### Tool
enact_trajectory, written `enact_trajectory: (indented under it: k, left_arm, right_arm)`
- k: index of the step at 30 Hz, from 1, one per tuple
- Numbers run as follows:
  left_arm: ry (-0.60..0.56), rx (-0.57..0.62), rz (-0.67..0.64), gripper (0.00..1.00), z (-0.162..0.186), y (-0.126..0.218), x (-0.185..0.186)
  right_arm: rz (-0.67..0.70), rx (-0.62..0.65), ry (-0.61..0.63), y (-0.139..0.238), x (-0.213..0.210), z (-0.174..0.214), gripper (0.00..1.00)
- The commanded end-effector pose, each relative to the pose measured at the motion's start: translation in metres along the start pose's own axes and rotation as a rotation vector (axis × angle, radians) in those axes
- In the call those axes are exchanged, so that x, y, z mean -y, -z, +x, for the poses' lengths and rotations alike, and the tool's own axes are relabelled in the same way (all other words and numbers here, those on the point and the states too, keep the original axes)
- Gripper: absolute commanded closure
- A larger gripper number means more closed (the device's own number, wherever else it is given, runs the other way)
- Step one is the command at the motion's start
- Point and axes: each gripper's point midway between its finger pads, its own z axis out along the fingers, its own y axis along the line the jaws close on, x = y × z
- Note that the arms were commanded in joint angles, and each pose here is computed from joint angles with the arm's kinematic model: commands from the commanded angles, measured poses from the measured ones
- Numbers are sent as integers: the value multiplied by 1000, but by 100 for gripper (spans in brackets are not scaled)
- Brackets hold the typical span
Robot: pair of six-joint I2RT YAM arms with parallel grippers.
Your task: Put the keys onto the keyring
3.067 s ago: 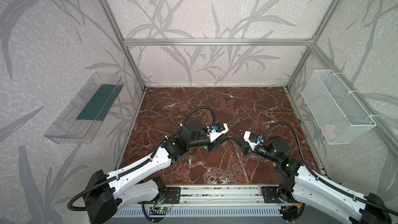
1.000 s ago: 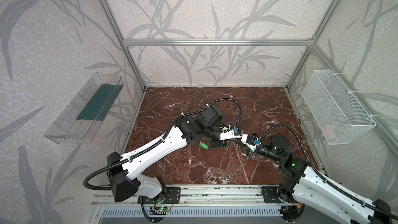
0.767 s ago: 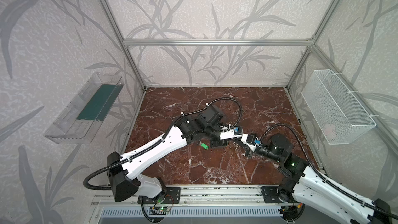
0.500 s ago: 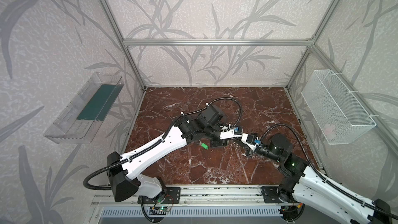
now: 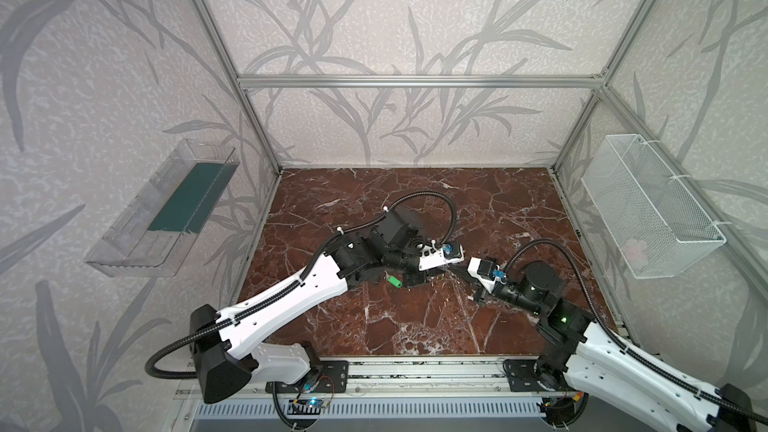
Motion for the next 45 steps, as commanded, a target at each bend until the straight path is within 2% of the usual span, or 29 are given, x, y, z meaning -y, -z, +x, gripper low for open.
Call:
enact_trajectory:
  k: [1, 7, 16, 23, 37, 40, 45]
  left_arm:
    - [63, 142, -57, 66, -17, 8, -8]
    - [127, 267, -108, 65, -18, 12, -9]
    - [108, 408, -173, 68, -26, 30, -11]
    - [92, 427, -126, 72, -29, 28, -5]
    - [60, 391, -54, 80, -26, 21, 3]
    - [52, 394, -31, 89, -29, 20, 5]
    - [37, 403, 0, 99, -34, 19, 9]
  right_arm:
    - [27, 119, 3, 4, 5, -29, 100]
    - [17, 147, 0, 2, 4, -33, 100]
    - [13, 192, 3, 3, 2, -35, 100]
    - [-15, 225, 5, 4, -3, -40, 100]
    - [-76, 238, 13, 5, -13, -43, 100]
    - [-83, 235, 13, 4, -14, -42, 100]
    - [-82, 234, 18, 4, -14, -41, 100]
